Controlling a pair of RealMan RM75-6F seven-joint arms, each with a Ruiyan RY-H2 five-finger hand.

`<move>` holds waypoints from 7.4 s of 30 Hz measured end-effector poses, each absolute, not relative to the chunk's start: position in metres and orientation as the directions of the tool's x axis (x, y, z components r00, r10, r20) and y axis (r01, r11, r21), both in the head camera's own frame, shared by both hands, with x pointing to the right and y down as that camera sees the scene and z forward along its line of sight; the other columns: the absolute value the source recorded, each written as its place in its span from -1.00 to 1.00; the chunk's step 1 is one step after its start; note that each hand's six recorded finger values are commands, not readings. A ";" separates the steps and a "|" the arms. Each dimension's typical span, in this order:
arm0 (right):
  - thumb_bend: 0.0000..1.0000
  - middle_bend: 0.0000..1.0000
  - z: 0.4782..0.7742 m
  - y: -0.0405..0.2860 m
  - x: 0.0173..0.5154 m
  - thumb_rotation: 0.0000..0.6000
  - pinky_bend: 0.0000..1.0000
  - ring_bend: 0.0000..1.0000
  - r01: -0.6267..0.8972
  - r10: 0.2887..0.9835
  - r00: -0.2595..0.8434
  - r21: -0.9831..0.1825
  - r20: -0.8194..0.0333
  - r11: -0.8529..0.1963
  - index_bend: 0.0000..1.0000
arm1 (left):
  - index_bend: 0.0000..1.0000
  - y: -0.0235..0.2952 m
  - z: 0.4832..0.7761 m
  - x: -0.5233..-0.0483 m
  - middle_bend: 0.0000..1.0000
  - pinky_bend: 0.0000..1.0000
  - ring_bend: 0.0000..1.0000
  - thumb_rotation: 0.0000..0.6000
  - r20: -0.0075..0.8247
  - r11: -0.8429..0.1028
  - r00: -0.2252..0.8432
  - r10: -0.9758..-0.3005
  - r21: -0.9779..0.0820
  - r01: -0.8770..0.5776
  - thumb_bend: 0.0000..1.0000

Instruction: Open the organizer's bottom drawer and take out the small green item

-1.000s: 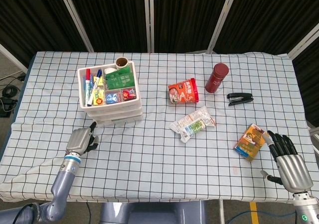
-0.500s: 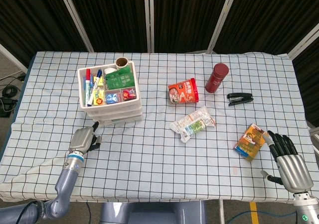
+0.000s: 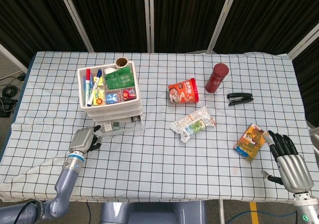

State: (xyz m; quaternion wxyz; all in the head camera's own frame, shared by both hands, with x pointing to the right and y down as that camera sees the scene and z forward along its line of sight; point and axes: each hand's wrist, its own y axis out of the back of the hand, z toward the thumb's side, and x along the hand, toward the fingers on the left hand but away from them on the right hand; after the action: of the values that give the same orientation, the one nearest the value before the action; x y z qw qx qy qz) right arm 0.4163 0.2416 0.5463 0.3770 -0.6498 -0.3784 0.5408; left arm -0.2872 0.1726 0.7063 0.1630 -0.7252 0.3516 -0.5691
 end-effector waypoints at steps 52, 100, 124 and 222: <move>-1.00 -1.00 0.548 0.243 0.415 1.00 -1.00 -1.00 0.074 0.895 0.126 -0.896 -0.427 -0.438 -1.00 | -0.21 0.221 0.681 -0.285 1.00 0.69 0.95 1.00 0.724 -0.758 0.236 -0.648 -0.586 -0.286 0.32; -1.00 -1.00 0.555 0.237 0.422 1.00 -1.00 -1.00 0.065 0.894 0.090 -0.893 -0.439 -0.445 -1.00 | -0.26 0.150 0.602 -0.280 0.88 0.57 0.80 1.00 0.497 -0.419 0.389 -0.776 -0.866 0.272 -0.81; -1.00 -1.00 0.561 0.217 0.450 1.00 -1.00 -1.00 0.073 0.900 -0.026 -0.898 -0.436 -0.433 -1.00 | -0.02 0.117 0.658 -0.220 1.00 0.70 0.94 1.00 0.583 -0.277 0.550 -0.599 -0.795 0.540 -0.82; -1.00 -1.00 0.561 0.207 0.467 1.00 -1.00 -1.00 0.090 0.900 -0.084 -0.902 -0.429 -0.422 -1.00 | 0.22 0.139 0.719 -0.194 1.00 0.70 0.95 1.00 0.708 -0.302 0.573 -0.412 -0.700 0.647 -0.01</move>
State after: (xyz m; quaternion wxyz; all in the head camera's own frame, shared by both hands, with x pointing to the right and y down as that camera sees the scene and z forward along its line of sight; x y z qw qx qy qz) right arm 0.4670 0.2073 0.5613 0.3351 -0.5879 -0.4206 0.6043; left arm -0.1941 0.1387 0.7195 0.5839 -0.6676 -0.0882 -0.4534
